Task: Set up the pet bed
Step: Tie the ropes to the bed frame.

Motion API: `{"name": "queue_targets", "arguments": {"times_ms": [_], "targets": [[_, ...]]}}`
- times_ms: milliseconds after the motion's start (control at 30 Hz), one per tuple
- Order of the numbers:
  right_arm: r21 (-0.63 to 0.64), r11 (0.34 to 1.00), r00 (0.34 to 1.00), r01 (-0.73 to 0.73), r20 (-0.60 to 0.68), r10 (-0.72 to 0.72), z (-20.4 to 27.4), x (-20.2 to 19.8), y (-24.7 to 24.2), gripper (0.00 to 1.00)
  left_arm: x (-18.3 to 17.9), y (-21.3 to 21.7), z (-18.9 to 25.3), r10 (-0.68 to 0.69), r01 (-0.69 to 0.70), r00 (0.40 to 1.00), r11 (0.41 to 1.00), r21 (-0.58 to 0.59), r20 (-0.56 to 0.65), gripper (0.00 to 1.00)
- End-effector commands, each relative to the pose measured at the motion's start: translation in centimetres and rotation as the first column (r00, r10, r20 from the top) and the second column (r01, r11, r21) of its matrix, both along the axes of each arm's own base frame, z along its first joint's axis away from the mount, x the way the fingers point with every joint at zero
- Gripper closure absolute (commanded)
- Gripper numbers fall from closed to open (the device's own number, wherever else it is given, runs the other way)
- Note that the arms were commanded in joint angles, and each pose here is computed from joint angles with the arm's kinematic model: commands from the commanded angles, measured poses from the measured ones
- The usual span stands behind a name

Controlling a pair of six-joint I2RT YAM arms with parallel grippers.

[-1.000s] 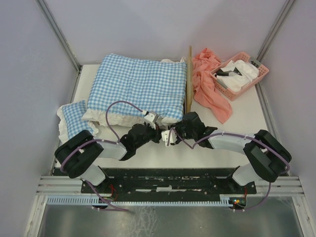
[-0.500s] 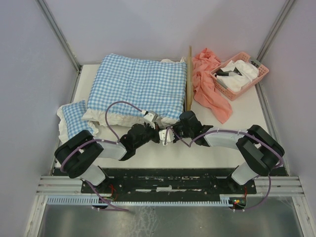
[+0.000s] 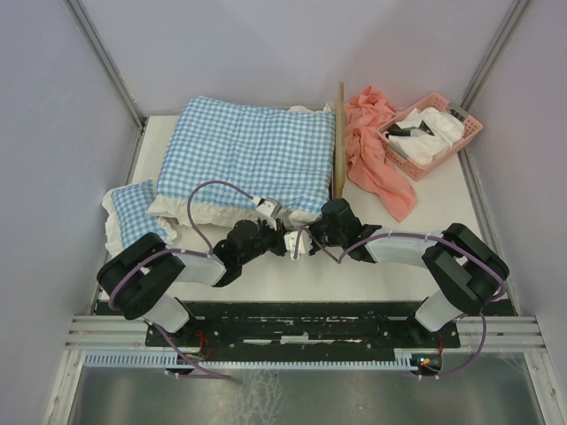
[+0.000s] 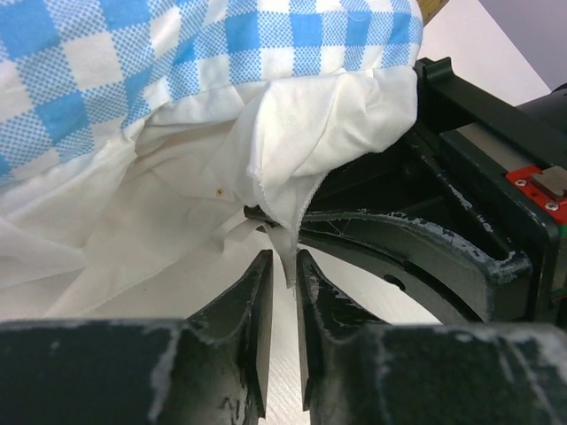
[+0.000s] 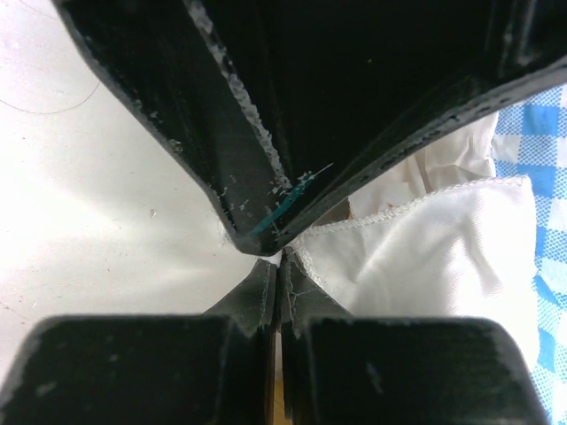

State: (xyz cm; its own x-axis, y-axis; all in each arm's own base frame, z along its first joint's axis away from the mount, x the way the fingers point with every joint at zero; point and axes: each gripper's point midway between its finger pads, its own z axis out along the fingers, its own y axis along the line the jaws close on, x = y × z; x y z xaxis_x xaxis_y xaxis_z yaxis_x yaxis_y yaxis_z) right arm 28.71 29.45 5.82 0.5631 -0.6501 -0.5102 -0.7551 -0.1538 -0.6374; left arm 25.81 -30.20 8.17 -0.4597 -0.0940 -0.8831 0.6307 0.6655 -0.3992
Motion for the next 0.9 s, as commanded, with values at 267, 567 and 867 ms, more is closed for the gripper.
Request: {"name": "queue_targets", "arguments": {"times_ms": [267, 567, 867], "targets": [[0.047, 0.999, 0.998, -0.028, 0.057, 0.025, 2.9, 1.0, 1.4, 0.98, 0.4, -1.0, 2.6, -0.104, 0.105, 0.994, 0.994, -0.040, 0.026, 0.61], [0.041, 0.999, 0.998, -0.031, 0.049, 0.029, 2.8, 0.9, 1.3, 0.98, 0.5, -1.8, 2.3, -0.139, 0.139, 0.990, 0.990, -0.030, 0.003, 0.58], [0.043, 0.999, 0.999, -0.030, 0.043, 0.028, 2.8, 1.0, 1.3, 0.98, 0.3, -1.9, 0.9, -0.155, 0.156, 0.987, 0.988, 0.009, -0.037, 0.58]]}}
